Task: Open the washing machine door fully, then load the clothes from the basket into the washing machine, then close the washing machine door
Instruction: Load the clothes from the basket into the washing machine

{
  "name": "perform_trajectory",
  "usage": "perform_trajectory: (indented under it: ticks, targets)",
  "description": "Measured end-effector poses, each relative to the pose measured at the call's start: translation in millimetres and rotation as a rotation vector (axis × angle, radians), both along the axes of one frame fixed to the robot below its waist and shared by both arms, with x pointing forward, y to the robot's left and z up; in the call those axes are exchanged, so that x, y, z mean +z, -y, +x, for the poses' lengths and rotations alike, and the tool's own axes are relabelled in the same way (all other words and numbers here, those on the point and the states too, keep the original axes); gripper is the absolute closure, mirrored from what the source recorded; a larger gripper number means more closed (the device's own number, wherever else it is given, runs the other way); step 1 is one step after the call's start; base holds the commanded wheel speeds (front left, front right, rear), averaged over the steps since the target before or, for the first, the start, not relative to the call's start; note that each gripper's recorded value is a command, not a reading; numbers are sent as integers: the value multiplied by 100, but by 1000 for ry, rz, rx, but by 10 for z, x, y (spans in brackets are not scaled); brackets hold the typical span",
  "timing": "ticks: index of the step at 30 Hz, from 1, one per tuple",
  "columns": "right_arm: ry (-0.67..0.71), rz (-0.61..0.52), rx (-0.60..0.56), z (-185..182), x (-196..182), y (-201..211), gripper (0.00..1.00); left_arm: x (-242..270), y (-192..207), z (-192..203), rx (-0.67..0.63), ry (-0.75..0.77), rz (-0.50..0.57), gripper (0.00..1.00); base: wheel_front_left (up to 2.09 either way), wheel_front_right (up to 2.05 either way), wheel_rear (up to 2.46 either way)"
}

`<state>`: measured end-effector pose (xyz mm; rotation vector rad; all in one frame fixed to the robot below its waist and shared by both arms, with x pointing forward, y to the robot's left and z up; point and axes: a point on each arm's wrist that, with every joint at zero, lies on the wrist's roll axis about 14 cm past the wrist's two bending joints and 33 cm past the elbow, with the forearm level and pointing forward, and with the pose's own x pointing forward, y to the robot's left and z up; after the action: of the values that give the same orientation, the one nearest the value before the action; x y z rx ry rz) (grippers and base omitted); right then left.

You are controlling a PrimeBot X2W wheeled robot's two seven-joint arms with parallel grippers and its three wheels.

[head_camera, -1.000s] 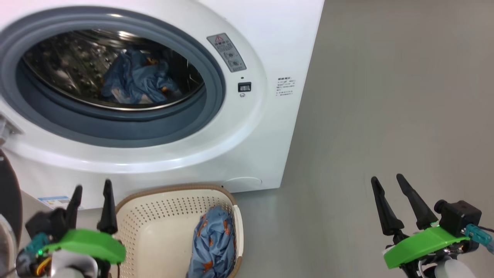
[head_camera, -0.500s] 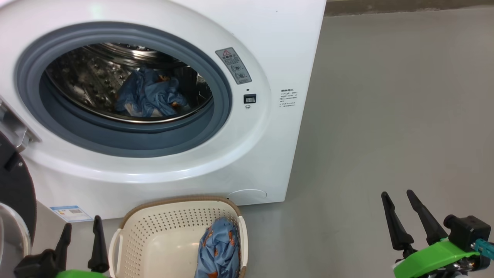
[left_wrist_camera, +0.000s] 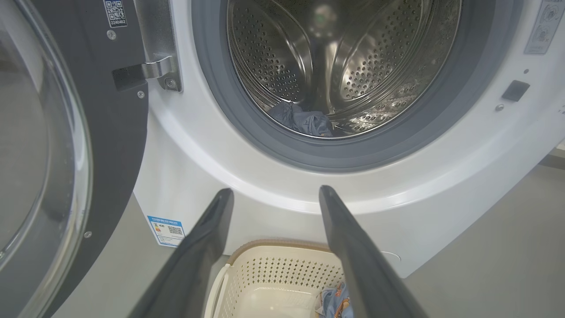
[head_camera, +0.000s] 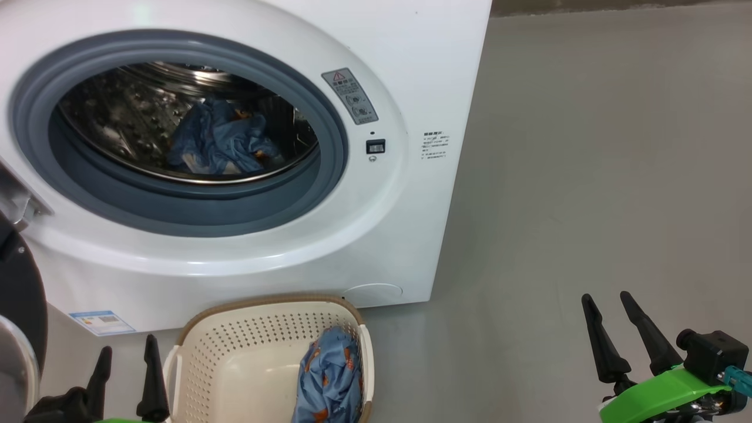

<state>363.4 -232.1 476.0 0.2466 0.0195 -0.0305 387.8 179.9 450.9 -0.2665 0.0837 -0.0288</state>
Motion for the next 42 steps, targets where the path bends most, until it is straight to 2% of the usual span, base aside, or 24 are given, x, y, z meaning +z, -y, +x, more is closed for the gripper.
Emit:
perform_trajectory:
  ticks: [21,42]
  targets:
    - [-17,19,-12,256,-95,-40,0,-684,437,96,-118,-210,-43,0,0,0,0]
    - [-71,33,-25,698,-415,-99,0,-1580,1084,341,-368,-467,-50,0,0,0,0]
